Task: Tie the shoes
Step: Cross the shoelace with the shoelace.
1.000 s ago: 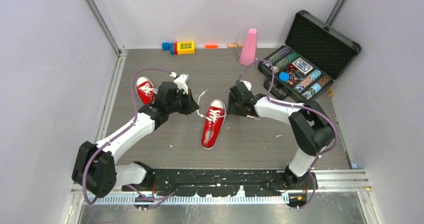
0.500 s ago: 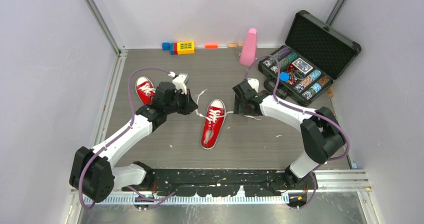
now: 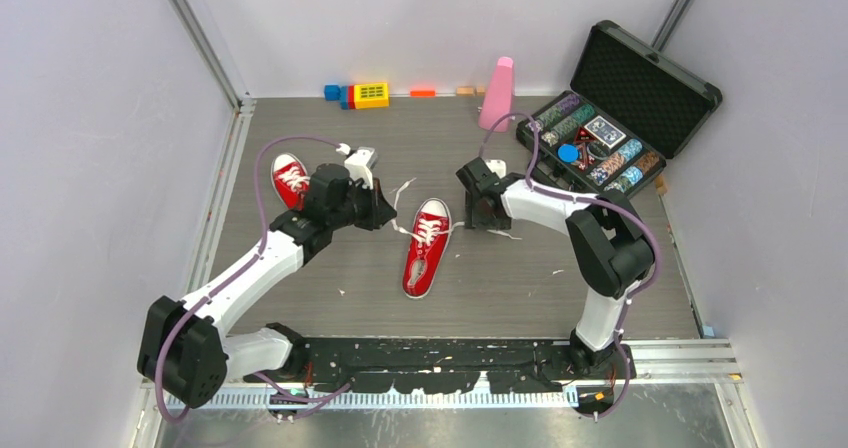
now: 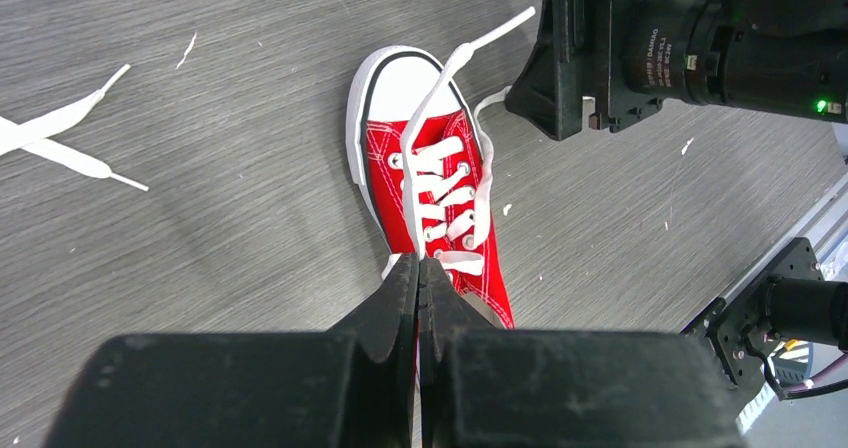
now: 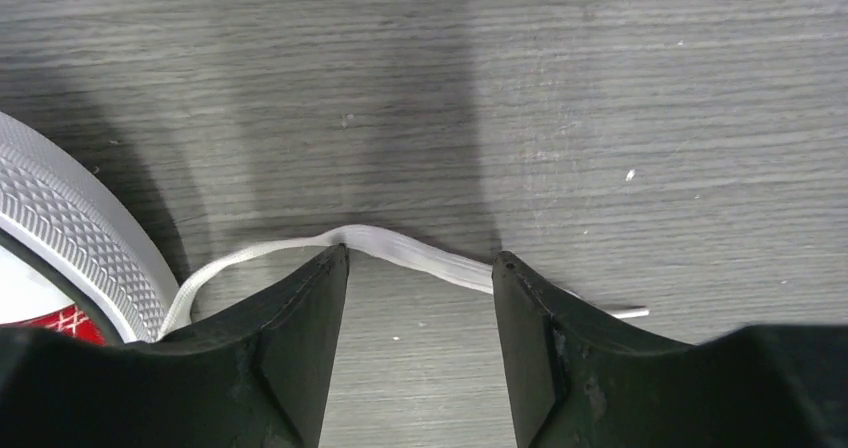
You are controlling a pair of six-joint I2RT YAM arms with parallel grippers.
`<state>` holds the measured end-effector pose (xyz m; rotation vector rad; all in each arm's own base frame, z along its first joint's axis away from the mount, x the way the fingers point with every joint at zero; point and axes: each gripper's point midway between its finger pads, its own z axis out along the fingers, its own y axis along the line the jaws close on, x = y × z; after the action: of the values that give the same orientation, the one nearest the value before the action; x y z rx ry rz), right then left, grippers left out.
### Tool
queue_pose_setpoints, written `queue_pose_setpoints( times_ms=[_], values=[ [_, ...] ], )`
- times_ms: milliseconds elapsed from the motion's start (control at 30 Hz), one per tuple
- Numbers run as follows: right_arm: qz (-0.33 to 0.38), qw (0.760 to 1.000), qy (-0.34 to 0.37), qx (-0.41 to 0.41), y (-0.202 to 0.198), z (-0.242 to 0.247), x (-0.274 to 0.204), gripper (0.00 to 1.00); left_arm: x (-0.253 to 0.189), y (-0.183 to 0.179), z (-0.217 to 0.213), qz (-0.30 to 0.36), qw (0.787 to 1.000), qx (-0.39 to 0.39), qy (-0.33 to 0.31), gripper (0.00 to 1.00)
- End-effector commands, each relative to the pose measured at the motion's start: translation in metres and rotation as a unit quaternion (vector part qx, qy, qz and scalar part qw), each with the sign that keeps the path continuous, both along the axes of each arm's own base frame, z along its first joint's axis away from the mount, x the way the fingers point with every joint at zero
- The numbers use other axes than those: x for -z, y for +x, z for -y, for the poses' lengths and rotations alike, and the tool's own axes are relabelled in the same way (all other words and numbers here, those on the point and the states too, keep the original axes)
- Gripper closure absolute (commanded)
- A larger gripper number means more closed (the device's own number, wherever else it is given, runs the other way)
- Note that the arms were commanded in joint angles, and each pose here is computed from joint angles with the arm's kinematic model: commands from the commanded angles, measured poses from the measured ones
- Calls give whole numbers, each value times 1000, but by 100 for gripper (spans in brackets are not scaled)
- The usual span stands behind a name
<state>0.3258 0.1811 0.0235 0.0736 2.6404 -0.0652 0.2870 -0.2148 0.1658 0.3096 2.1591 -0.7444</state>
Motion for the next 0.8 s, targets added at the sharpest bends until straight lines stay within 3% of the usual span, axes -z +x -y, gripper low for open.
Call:
queue_pose_setpoints(
  times_ms=[0,133,333,767],
  values=[
    [13,1000,13,-5,17,-6,-4,43,-12,0,4,21,1000,9,-18,100],
    [-4,999,38,-9,11,-10,5,69,-10,-1,4,19,1000,10,-17,100],
    [7,998,52,-18,7,-11,-4,99,-8,0,6,14,1000,13,-19,100],
    [50,996,66,-39,-16,6,-70,100,-18,4,23,36,999,30,-5,100]
  ],
)
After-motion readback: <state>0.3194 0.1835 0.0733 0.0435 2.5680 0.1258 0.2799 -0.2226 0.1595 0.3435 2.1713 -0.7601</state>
